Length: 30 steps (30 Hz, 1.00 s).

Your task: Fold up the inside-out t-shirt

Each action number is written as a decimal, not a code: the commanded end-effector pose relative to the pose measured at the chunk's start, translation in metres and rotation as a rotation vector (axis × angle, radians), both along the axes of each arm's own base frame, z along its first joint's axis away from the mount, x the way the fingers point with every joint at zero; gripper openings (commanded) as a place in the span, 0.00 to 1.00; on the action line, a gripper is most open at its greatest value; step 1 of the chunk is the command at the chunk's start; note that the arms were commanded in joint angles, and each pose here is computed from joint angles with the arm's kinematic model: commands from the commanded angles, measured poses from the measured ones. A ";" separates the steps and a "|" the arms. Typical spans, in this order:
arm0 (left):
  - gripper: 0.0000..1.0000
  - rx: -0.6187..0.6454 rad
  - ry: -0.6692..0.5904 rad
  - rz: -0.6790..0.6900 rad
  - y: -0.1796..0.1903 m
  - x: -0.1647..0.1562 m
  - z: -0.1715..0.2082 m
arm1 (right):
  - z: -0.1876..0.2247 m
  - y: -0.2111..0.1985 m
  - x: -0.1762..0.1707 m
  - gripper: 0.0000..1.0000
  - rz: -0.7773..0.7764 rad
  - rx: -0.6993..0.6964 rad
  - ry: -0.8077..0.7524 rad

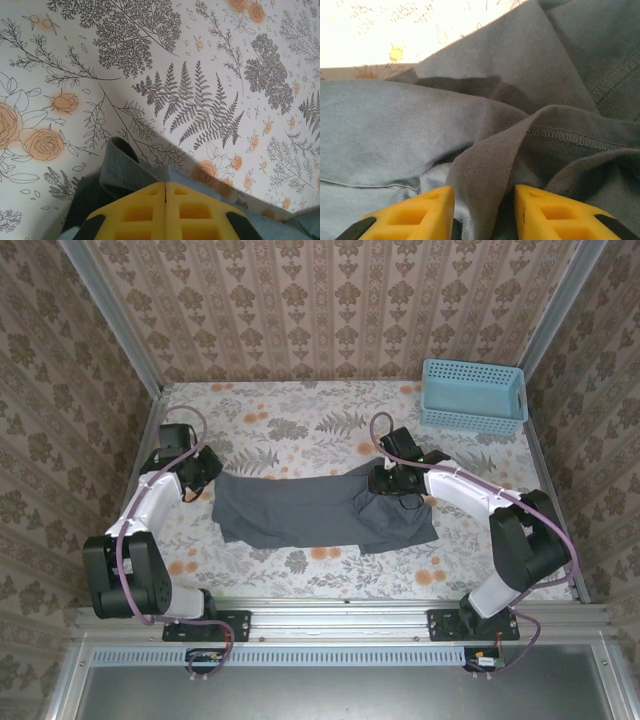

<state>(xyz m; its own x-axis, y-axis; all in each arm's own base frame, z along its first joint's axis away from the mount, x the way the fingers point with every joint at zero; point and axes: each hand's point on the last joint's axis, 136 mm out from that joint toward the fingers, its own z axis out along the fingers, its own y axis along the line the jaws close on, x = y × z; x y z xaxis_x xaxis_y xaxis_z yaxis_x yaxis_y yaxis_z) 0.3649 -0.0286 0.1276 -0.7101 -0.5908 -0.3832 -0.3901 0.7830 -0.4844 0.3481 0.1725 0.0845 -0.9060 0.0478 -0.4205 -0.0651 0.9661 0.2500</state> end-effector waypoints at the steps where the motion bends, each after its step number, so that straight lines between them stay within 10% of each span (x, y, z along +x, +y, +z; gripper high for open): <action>1: 0.00 0.000 -0.024 -0.026 -0.004 -0.001 0.005 | 0.000 0.006 0.004 0.33 0.018 -0.002 0.008; 15: 0.00 0.009 -0.030 -0.035 -0.007 0.001 0.011 | 0.048 0.017 0.002 0.03 0.075 0.032 -0.075; 22: 0.00 0.019 -0.032 -0.036 -0.006 -0.001 0.013 | 0.031 -0.005 0.003 0.23 0.014 -0.077 -0.051; 30: 0.00 0.015 -0.028 -0.032 -0.006 -0.001 0.011 | 0.013 0.006 0.004 0.24 0.025 -0.037 -0.002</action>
<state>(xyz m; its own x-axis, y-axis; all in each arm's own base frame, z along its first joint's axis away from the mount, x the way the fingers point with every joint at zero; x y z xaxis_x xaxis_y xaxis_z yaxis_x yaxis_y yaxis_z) 0.3644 -0.0330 0.1275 -0.7174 -0.5818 -0.3832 -0.3809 0.7881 -0.4835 0.3527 0.1775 0.1059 -0.8938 0.0056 -0.4484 -0.0989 0.9729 0.2092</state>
